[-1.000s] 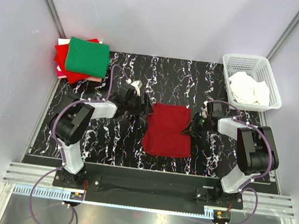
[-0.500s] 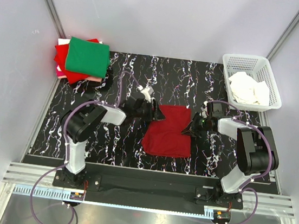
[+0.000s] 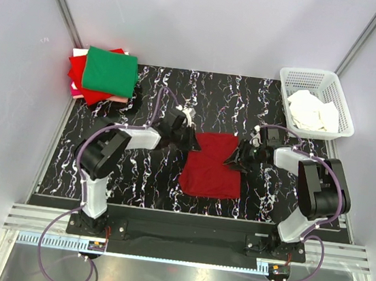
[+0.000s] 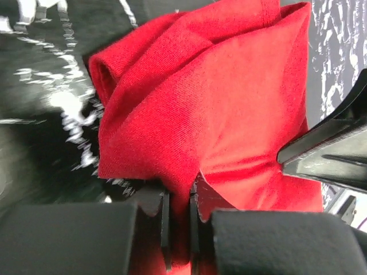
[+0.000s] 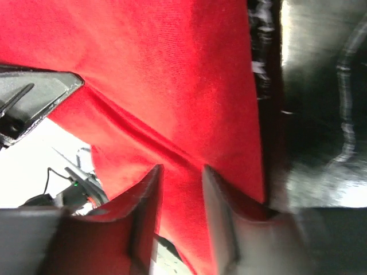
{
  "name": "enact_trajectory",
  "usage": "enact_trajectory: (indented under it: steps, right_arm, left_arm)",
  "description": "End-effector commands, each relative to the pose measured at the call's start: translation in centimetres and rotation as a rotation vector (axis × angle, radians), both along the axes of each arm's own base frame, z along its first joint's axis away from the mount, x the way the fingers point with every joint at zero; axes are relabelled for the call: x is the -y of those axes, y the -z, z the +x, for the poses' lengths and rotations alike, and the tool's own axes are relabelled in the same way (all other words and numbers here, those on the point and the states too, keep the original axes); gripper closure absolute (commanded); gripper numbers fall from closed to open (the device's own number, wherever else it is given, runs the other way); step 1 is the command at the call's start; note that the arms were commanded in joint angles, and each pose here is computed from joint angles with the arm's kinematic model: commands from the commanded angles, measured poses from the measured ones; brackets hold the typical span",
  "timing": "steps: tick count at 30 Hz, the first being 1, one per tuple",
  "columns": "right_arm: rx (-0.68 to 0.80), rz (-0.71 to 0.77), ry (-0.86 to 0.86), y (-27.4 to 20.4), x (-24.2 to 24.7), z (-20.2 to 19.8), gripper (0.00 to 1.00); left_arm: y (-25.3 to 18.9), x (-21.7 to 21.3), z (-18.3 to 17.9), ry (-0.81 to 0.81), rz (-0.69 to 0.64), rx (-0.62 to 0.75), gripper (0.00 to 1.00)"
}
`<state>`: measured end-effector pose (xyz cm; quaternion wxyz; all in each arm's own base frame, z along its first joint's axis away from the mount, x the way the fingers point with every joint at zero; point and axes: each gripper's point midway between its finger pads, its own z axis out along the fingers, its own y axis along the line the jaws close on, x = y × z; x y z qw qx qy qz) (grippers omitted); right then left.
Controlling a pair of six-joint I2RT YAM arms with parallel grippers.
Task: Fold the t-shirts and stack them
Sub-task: Neatly place the folded tshirt to the corner
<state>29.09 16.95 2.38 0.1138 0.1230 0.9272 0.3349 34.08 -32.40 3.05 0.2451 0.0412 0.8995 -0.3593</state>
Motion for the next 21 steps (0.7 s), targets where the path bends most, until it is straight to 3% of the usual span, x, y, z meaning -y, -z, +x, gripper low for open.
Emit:
enact_trajectory:
  steps: [1, 3, 4, 7, 9, 13, 21]
  right_arm:
    - [0.02, -0.028, -0.026, -0.4, 0.4, -0.7, 0.48]
    - [0.048, -0.01, -0.006, -1.6, 0.2, -1.0, 0.36]
    - [0.107, 0.008, 0.002, -3.6, 0.0, -0.8, 0.2]
    - [0.226, 0.06, -0.013, -7.3, -1.9, -1.8, 0.01]
    - [0.309, 0.109, -0.052, -9.3, -4.1, -3.1, 0.0]
    - [0.4, 0.214, -0.119, -8.8, -7.7, -5.6, 0.0]
    - [0.327, 0.224, -0.184, -6.1, -9.3, -5.6, 0.0]
  left_arm:
    - [-3.9, -3.5, 2.1, -0.018, 0.103, 0.072, 1.0]
    - [-5.6, -4.2, 3.2, -0.02, 0.121, 0.103, 1.0]
    - [-5.9, -5.4, 3.5, -0.019, 0.155, 0.1, 1.0]
    - [-7.5, -7.7, 5.1, -0.03, 0.203, 0.122, 1.0]
    - [-8.8, -8.7, 6.5, -0.048, 0.221, 0.147, 1.0]
    - [-9.8, -13.1, 9.6, -0.103, 0.269, 0.141, 1.0]
    - [-13.1, -18.1, 14.8, -0.142, 0.329, 0.2, 1.0]
